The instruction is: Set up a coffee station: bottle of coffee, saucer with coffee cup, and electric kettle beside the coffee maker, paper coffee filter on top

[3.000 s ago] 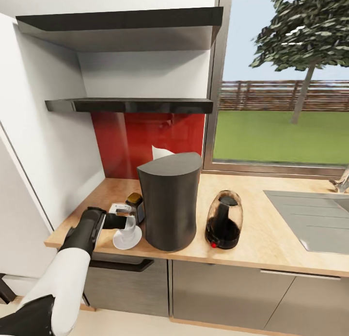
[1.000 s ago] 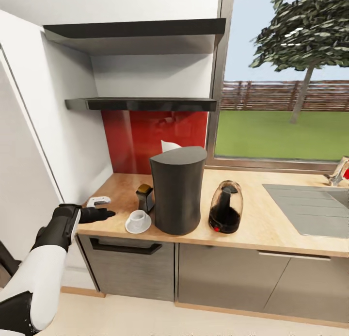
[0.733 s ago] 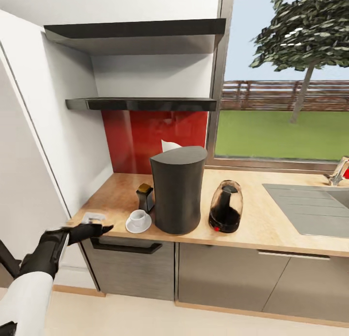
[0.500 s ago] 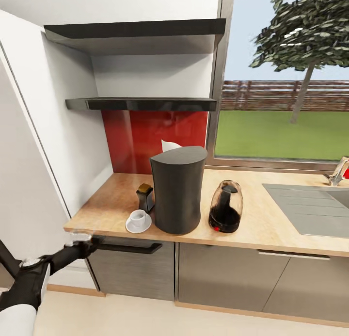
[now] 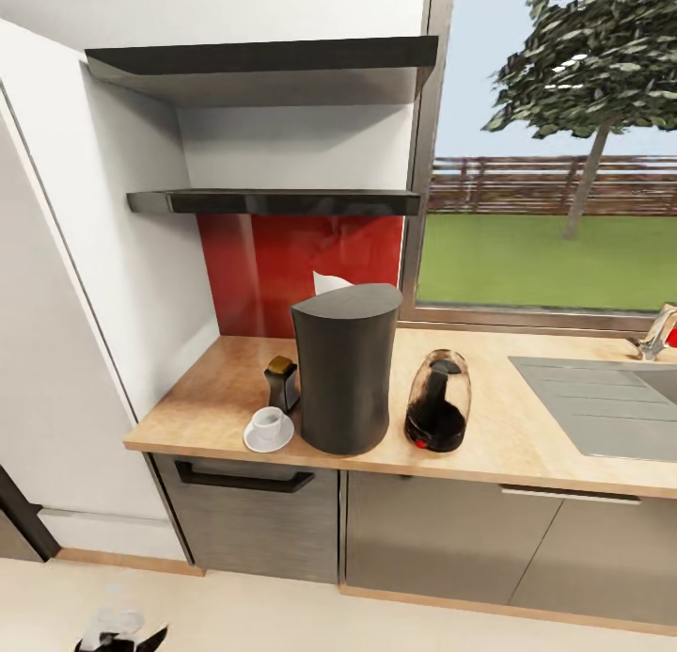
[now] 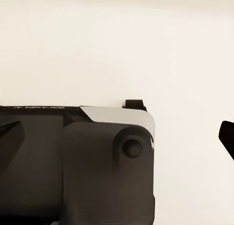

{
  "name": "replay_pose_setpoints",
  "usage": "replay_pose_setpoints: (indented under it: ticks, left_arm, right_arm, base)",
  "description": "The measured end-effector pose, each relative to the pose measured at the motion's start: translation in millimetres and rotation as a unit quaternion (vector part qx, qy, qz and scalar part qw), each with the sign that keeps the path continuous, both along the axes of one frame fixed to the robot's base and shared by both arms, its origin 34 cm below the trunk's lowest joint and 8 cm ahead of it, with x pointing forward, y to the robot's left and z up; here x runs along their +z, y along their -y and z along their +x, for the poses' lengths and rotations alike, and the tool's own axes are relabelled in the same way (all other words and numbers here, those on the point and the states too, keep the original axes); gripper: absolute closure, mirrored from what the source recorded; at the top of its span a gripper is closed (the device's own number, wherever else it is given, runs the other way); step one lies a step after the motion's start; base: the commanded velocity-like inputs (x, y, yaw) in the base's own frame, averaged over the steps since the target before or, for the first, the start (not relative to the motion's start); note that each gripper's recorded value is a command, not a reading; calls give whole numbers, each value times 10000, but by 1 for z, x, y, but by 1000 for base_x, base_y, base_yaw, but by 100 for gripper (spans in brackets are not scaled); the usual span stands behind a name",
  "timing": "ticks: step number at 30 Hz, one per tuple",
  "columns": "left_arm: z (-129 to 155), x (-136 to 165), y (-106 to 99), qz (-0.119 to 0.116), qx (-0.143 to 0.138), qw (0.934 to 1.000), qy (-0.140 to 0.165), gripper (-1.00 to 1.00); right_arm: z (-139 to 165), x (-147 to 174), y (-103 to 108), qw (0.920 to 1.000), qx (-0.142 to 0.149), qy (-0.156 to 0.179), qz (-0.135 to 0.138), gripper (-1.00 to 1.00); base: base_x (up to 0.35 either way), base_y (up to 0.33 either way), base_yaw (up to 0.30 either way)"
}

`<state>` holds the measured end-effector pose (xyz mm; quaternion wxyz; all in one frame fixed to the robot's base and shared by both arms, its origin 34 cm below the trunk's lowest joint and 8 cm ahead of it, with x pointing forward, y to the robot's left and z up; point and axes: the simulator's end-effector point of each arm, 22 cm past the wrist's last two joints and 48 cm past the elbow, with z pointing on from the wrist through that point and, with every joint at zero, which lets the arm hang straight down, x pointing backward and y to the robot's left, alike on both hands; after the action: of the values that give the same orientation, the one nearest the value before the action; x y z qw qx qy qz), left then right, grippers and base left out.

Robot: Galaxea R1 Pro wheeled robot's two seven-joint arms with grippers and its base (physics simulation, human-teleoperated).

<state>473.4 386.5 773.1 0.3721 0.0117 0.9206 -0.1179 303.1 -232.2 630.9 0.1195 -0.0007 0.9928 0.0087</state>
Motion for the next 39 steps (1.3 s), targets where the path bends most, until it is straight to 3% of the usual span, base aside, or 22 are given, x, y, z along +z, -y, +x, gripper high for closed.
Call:
replay_pose_setpoints:
  ticks: [4, 9, 11, 12, 14, 18, 25, 30, 39]
  left_arm:
    - [-66, -47, -7, 471, -33, 9958, -778, -100]
    - [-145, -96, -1, 764, 35, 9811, -1775, -100]
    - [-182, -114, 1, 879, 89, 9674, -2372, -100]
    - [-210, -124, -2, 1067, 192, 9518, -2868, -100]
    - [-226, -129, -8, 1268, 340, 9388, -3186, -100]
    - [-243, -132, -16, 1599, 538, 9226, -3469, -100]
    - [-254, -134, -17, 1841, 525, 9113, -3644, -100]
    - [-263, -134, -15, 1927, 341, 9018, -3853, -100]
    - [-265, -134, -12, 1981, 205, 8985, -3912, -100]
  right_arm:
    - [0, 0, 0, 10000, -9, -4, 1, -100]
    - [0, 0, 0, 10000, -34, -7, 1, -100]
    - [-1, 0, 1, 10000, -41, -20, -1, -100]
    - [-2, 0, 1, 10000, -47, -35, -5, -100]
    - [-2, -1, 0, 10000, -73, -48, 0, -100]
    - [-5, -1, 1, 9997, -211, -104, 24, -100]
    - [-32, -5, -4, 9968, -349, -709, 102, -100]
    - [-39, -6, -14, 9957, -319, -852, 186, -100]
    - [-40, -6, -16, 9955, -305, -874, 178, -100]
  base:
    - [0, 0, 0]
    - [0, 0, 0]
    - [0, 0, 0]
    - [0, 0, 0]
    - [0, 0, 0]
    - [0, 0, 0]
    - [0, 0, 0]
    - [0, 0, 0]
    - [0, 0, 0]
